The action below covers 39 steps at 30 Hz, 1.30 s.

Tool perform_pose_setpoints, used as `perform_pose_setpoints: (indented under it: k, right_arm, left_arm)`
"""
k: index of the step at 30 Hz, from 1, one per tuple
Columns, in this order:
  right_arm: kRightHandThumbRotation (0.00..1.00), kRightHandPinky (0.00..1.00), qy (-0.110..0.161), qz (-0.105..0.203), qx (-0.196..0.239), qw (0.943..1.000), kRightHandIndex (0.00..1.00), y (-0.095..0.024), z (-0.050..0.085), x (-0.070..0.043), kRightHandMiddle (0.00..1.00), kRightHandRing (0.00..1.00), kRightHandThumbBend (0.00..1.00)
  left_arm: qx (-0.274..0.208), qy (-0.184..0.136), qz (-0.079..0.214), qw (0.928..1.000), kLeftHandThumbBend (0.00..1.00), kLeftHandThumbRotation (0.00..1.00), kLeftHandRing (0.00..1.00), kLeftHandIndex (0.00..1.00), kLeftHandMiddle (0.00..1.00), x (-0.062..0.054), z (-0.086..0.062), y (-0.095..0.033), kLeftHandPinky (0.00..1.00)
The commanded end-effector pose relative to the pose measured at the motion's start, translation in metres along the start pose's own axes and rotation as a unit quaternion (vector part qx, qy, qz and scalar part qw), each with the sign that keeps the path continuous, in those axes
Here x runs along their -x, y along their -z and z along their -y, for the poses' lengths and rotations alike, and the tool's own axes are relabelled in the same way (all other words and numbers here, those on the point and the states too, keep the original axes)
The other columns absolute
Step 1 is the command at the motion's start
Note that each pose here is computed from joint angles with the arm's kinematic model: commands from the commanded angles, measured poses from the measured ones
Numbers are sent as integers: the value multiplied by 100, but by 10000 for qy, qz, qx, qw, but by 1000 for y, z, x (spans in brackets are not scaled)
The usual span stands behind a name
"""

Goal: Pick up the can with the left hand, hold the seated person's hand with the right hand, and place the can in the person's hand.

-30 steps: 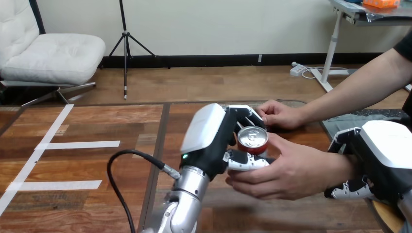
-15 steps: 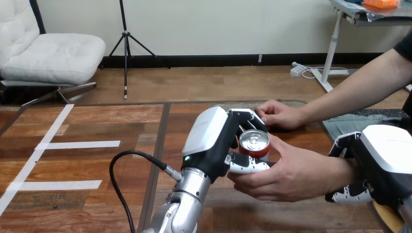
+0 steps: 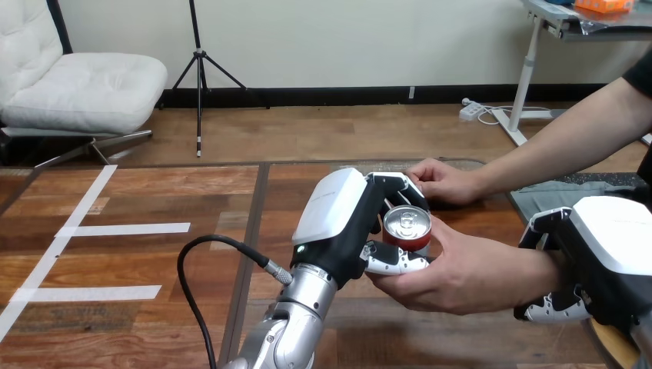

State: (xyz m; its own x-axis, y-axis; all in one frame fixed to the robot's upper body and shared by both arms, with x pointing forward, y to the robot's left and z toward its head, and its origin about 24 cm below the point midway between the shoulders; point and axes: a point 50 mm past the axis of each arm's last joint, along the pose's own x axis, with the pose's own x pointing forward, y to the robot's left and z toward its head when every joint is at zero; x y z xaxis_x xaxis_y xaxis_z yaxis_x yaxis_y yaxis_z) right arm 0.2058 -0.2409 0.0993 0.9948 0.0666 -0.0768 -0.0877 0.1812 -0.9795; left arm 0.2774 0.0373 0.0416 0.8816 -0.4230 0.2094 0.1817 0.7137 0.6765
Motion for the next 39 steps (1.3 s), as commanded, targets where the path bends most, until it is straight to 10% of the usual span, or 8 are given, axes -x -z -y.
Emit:
perform_pose_setpoints:
  k: [1, 39]
  right_arm:
    - [0, 25, 541, 360, -86, 9979, 48, -18, 21, -3, 42, 33, 77]
    - [0, 27, 483, 354, -141, 9981, 48, -16, 18, -3, 43, 35, 78]
  left_arm:
    - [31, -85, 630, 9980, 72, 0, 40, 49, 47, -19, -3, -25, 36]
    - [88, 9, 609, 9981, 71, 0, 41, 49, 47, -17, 0, -26, 35]
